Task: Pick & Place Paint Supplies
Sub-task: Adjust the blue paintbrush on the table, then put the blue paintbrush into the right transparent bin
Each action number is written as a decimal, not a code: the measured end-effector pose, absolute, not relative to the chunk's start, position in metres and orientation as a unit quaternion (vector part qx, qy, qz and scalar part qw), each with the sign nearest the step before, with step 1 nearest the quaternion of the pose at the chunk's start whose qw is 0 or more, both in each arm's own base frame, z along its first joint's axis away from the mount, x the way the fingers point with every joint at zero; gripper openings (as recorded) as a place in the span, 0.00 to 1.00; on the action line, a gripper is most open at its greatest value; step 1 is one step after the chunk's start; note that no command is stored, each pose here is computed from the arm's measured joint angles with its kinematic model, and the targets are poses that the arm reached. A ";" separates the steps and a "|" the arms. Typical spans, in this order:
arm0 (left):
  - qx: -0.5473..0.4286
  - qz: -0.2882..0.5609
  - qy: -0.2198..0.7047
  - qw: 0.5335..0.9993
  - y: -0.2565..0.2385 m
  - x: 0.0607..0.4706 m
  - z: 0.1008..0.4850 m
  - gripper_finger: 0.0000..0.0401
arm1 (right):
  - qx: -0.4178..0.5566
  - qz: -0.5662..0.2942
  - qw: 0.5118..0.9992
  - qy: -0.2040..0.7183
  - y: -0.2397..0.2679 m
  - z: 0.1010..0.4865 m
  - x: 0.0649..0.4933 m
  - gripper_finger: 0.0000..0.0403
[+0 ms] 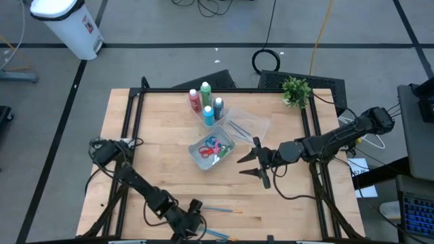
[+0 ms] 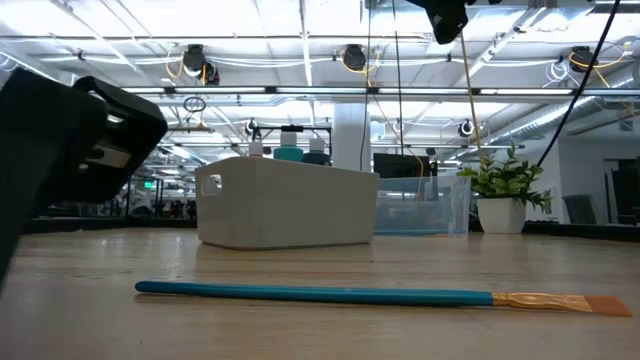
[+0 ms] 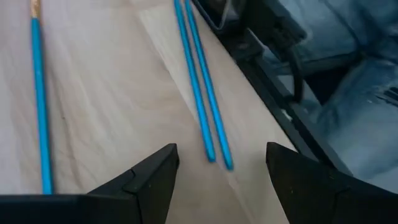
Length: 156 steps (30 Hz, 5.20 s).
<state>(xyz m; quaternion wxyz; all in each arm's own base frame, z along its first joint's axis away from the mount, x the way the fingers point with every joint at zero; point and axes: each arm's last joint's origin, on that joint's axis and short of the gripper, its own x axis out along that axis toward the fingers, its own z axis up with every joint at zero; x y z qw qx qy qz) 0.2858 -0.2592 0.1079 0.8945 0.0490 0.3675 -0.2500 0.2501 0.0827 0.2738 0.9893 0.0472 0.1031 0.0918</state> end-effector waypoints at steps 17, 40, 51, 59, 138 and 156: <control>0.059 -0.006 0.361 0.930 -0.229 0.301 0.089 0.63 | 0.047 0.091 0.989 0.107 0.083 0.273 0.250 0.42; 0.082 -0.062 0.322 0.941 -0.214 0.316 0.121 0.63 | 0.045 0.091 0.988 0.118 0.082 0.271 0.249 0.42; 0.138 -0.245 0.295 0.913 -0.230 0.320 0.105 0.48 | 0.051 0.092 0.987 0.118 0.083 0.271 0.249 0.42; 0.124 -0.282 0.253 0.917 -0.224 0.335 0.090 0.04 | 0.051 0.092 0.987 0.118 0.083 0.271 0.249 0.42; -0.015 -0.214 0.293 0.932 -0.203 0.358 0.178 0.06 | 0.000 -0.031 0.883 0.468 0.082 0.110 0.267 0.37; -0.010 -0.198 0.289 0.937 -0.202 0.359 0.178 0.06 | -0.012 -0.026 0.854 0.519 0.083 0.103 0.257 0.01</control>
